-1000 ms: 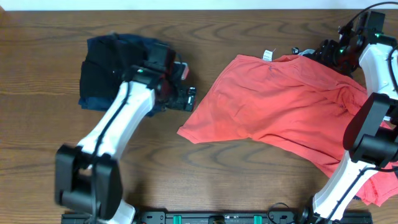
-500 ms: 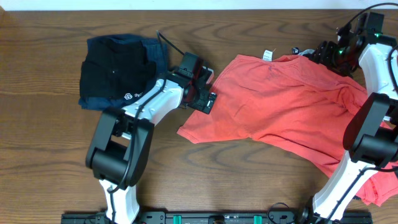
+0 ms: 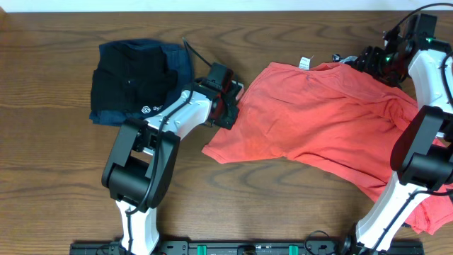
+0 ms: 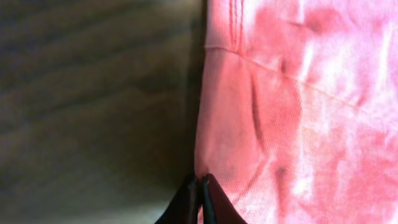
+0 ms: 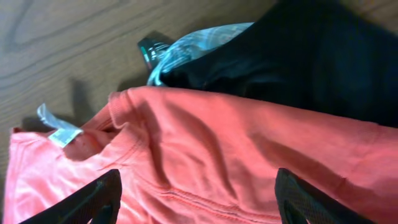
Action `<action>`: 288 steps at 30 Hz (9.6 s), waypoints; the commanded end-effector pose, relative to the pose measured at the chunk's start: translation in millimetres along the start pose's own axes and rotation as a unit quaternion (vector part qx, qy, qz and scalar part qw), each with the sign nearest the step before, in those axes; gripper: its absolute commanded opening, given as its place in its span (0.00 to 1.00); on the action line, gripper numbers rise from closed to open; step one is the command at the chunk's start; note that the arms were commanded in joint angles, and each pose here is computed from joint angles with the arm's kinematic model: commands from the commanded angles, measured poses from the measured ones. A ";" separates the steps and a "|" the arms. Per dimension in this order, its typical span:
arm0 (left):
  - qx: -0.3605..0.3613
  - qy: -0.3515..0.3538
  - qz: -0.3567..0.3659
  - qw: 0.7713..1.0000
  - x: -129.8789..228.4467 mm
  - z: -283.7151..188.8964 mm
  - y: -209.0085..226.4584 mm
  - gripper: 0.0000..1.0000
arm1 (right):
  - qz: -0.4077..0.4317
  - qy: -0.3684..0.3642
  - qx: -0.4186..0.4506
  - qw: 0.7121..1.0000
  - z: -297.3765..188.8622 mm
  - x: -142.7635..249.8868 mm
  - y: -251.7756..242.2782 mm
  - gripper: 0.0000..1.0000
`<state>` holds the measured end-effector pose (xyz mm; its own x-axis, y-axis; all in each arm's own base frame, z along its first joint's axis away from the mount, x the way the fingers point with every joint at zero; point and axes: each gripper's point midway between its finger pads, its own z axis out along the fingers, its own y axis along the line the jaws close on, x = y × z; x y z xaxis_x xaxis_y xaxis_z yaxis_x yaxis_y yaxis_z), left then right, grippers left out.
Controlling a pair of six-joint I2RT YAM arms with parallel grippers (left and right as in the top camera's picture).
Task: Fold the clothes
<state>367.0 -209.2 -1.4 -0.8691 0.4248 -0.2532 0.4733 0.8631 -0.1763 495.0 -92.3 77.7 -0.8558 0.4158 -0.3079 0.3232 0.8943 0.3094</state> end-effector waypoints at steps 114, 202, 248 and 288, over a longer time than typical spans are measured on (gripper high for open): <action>-0.260 0.011 -0.082 0.962 34.4 -108.7 84.1 0.32 | 0.114 0.013 -0.033 0.993 9.3 -31.8 -130.7 0.72; 0.051 -0.015 0.016 0.998 -3.7 0.6 -71.5 0.66 | 0.126 -0.522 0.081 0.840 -471.4 -129.9 -162.1 0.01; 0.051 -0.015 0.016 0.998 -3.7 0.6 -71.5 0.69 | 0.309 0.098 0.160 0.933 -12.0 73.2 -224.9 0.75; 0.051 -0.015 0.016 0.998 -3.8 0.6 -71.6 0.69 | 0.333 0.035 0.143 0.931 -115.0 22.0 -245.6 0.68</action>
<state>340.2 -270.7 17.1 -0.8540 0.4258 -0.2989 0.5016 0.8264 -0.2559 344.0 -346.0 124.2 -0.3889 0.9119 -0.1313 0.8964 0.4074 0.1744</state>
